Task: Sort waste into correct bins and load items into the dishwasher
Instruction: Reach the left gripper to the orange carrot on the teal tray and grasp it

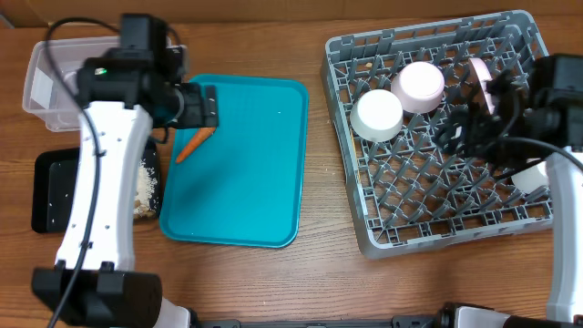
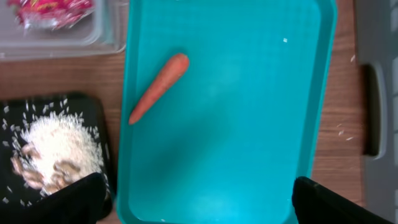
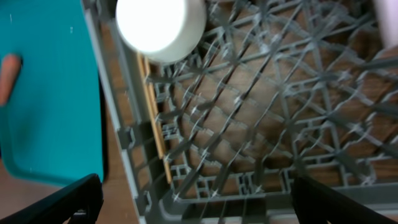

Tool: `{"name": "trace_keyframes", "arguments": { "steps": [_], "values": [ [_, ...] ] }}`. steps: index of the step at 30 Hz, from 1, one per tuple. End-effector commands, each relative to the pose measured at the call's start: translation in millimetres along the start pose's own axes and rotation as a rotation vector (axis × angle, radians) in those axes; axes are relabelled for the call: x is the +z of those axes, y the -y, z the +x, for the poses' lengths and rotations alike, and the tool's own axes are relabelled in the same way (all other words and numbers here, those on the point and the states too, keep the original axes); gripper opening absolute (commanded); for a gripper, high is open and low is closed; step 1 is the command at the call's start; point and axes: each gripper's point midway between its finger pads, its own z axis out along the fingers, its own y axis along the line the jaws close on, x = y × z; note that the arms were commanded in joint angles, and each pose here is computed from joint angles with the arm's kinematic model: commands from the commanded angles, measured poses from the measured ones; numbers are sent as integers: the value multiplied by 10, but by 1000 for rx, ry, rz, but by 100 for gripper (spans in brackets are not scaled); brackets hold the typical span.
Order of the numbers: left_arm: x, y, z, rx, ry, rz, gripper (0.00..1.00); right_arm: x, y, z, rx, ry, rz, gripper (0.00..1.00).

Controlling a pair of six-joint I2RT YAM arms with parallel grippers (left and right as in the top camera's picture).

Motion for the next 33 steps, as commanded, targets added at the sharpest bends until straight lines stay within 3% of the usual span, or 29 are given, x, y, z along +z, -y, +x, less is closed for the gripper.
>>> {"name": "trace_keyframes", "arguments": {
  "steps": [1,5,20,25,27,30,33],
  "values": [
    [326,66,-33,176,-61,-76,100,82,-199,122,-36,-51,-34,100],
    [679,5,-4,200,-140,-144,100,102,-497,245,-69,-100,-147,100],
    [2064,-380,217,177,-373,-210,100,250,-470,281,-64,-140,-141,100],
    [2250,-412,352,173,-431,-206,100,269,-465,272,-63,-143,-140,100],
    [2286,-392,379,170,-441,-192,95,270,-466,264,-64,-140,-141,100],
    [2290,-370,386,167,-443,-178,69,270,-466,264,-64,-140,-141,100],
    [2281,-370,405,168,-451,-179,50,270,-466,262,-65,-139,-141,100]
  ]
}}
